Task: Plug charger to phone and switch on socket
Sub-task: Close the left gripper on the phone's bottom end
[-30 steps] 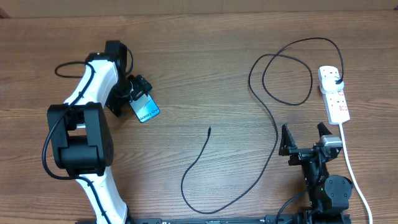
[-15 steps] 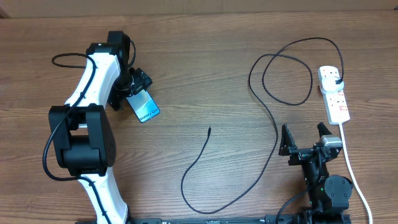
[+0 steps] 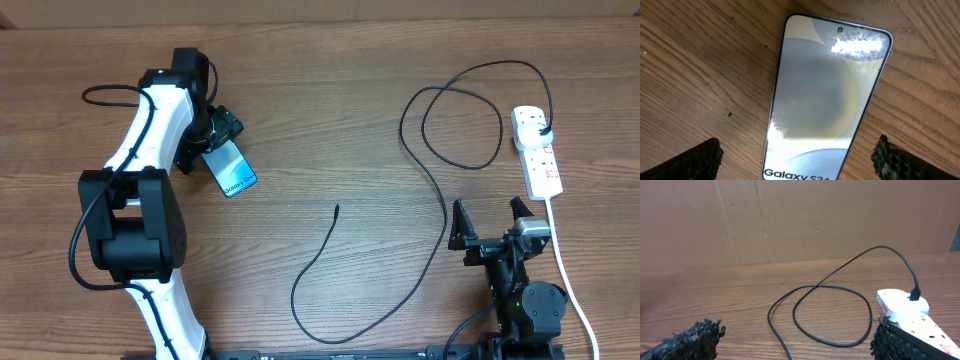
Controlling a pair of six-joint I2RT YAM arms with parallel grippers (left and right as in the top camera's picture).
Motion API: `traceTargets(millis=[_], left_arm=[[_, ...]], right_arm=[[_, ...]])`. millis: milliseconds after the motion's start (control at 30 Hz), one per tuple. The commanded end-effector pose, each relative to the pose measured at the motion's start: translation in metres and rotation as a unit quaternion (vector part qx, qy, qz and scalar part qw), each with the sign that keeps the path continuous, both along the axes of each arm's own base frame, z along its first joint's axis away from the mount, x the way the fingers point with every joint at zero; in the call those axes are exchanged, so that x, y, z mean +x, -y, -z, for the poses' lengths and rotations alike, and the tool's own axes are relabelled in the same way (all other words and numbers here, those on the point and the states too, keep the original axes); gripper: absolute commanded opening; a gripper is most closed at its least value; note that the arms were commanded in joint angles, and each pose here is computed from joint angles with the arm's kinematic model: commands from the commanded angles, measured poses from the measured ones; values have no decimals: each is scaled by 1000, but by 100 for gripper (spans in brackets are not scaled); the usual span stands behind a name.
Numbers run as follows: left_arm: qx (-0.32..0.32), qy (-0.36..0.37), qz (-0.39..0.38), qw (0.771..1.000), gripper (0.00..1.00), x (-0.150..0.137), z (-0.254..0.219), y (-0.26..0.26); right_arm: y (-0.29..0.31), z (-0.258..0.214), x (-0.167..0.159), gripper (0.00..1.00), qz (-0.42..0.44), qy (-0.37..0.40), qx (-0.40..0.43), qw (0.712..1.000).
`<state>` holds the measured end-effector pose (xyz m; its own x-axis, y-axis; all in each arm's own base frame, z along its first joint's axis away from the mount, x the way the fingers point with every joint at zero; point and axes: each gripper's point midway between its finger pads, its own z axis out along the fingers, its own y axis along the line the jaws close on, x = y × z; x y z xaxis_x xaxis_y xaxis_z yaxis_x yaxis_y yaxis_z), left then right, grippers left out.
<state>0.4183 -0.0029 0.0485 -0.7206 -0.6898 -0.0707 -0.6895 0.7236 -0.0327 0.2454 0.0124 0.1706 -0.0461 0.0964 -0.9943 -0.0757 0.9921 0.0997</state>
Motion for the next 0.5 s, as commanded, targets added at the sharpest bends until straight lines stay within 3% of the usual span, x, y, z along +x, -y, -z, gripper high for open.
traceTargets(millis=[0,267,467], left_arm=[[-4,-1,6,1000,100,2,5,12],[-34,-26,15,999,100,3,39,24],[-47,-20,3,999,100,7,36,18]], right_arm=[[1,0,0,100,3,3,1,1000],[1,0,0,100,3,3,1,1000],[1,0,0,100,3,3,1,1000]])
